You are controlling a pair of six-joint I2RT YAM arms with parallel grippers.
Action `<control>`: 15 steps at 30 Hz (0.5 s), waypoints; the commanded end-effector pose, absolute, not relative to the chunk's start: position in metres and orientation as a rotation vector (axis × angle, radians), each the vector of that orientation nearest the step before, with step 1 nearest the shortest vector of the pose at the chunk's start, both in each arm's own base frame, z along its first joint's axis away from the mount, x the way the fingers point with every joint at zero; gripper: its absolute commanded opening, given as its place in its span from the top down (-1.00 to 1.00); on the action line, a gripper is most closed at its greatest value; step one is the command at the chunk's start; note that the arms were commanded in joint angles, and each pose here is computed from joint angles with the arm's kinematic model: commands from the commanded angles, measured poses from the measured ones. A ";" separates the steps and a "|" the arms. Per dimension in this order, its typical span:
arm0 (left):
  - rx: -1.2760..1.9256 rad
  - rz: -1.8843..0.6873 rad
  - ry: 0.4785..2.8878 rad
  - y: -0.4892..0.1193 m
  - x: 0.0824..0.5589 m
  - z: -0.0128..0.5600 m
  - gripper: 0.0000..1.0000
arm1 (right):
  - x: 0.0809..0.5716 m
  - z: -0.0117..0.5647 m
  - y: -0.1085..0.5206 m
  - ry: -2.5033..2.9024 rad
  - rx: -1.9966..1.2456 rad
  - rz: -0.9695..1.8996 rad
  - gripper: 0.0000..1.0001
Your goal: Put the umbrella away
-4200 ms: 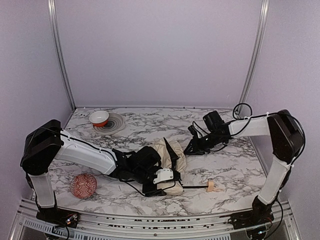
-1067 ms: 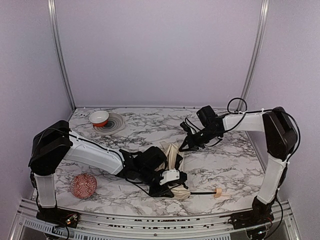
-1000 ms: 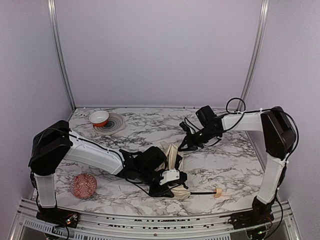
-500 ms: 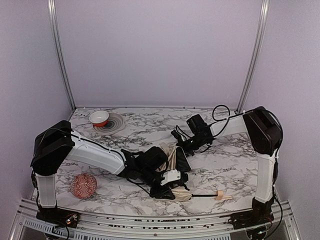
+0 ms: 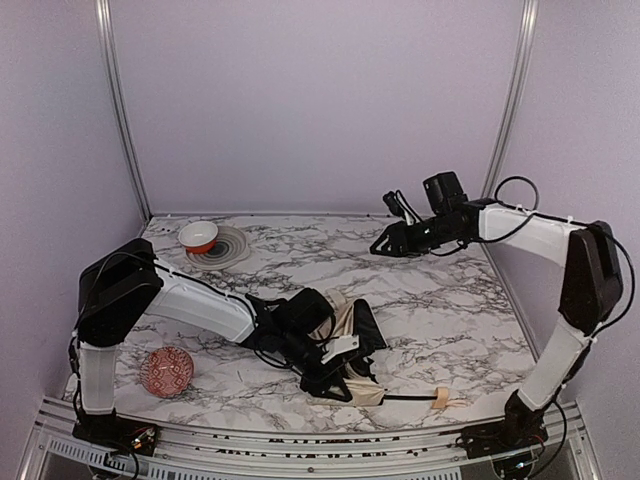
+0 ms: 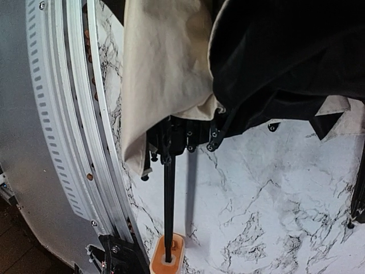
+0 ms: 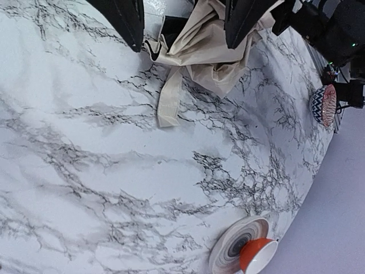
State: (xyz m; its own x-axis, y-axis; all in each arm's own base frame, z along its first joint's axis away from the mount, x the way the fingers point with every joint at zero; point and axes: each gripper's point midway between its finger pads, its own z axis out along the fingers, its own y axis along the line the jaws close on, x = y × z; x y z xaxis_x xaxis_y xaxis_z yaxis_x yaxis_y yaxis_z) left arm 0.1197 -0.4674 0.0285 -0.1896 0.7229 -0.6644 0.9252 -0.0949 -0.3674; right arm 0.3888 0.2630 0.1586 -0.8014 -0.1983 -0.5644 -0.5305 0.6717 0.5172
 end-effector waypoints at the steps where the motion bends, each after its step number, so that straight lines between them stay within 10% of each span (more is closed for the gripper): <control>1: 1.757 -1.208 2.479 -0.409 0.092 -0.044 0.24 | 0.360 0.206 0.252 2.239 -0.671 0.865 0.07; 15: 1.360 -1.326 2.757 -0.398 0.137 -0.044 0.27 | 0.158 0.199 0.286 1.253 -1.577 0.357 -0.02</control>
State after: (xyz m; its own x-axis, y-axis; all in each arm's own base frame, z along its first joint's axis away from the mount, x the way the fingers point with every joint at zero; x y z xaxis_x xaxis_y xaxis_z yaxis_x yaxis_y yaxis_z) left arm 0.1407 -0.4551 0.0320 -0.4798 0.6966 -0.5334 0.7532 0.0153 -0.6576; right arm 0.1887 0.2776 0.2175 0.0382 -0.4786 -0.8772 -0.9398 0.2810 -0.1943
